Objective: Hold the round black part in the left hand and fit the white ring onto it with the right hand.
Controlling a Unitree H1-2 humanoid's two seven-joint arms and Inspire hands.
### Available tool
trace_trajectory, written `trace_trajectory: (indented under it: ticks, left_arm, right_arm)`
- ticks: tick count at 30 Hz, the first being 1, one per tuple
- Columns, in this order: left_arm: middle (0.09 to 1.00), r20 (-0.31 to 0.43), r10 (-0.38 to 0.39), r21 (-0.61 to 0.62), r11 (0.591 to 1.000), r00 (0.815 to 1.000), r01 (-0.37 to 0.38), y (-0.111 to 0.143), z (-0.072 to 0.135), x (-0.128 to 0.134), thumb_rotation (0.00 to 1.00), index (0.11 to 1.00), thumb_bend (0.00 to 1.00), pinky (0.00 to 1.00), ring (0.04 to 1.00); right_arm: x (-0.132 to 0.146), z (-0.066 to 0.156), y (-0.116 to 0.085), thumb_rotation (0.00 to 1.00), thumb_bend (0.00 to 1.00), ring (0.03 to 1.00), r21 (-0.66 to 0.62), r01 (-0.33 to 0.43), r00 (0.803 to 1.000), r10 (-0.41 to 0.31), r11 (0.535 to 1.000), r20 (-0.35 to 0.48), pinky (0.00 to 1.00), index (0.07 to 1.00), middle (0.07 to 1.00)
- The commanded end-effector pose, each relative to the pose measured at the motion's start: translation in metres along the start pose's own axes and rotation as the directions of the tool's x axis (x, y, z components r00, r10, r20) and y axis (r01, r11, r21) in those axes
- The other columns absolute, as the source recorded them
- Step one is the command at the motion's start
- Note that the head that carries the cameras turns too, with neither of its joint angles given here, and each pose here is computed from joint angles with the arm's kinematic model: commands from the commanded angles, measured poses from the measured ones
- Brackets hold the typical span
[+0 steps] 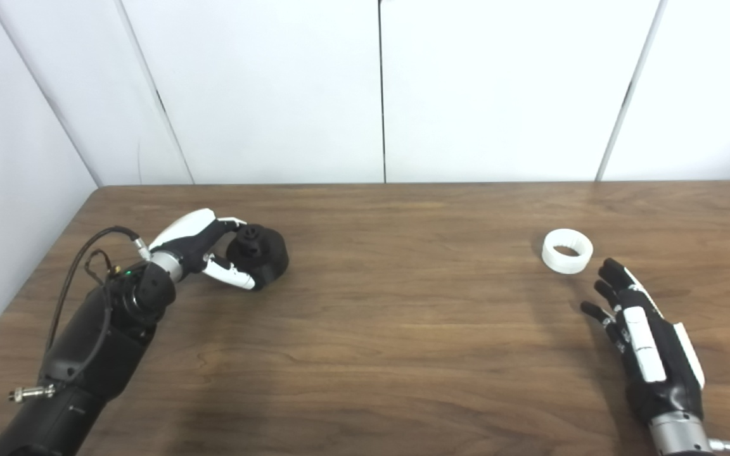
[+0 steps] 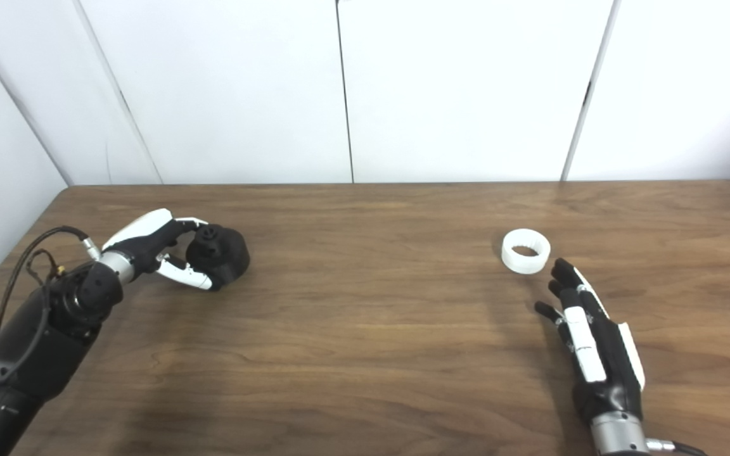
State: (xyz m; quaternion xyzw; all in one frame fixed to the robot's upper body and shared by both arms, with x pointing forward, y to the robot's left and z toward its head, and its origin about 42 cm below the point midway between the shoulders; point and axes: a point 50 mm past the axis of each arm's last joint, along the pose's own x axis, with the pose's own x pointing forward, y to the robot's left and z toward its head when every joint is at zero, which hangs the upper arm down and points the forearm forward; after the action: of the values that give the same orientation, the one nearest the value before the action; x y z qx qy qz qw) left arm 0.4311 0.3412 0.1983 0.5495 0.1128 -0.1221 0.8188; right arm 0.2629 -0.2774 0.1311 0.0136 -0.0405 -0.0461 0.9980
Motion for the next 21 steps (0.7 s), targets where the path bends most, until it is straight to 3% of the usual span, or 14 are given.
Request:
trace_trajectory:
  ticks: [1,21]
  left_arm:
    - [0.905,0.030,0.109,0.032,0.993,0.994,-0.110,0.0356,0.0098,0.0021,0.26,0.808,0.91,0.84,0.946]
    - [0.891,0.044,0.123,0.022,0.992,0.991,-0.124,0.0335,0.0092,-0.0007,0.19,0.701,0.87,0.82,0.932]
  right_arm:
    - [-0.0047,0.0107,-0.0006,0.79,0.65,0.933,0.008,0.000,0.998,0.000,1.000,0.061,0.82,0.895,0.926]
    - [-0.0049,0.0122,-0.0013,0.78,0.65,0.941,0.015,0.000,0.998,-0.001,1.000,0.063,0.84,0.899,0.928]
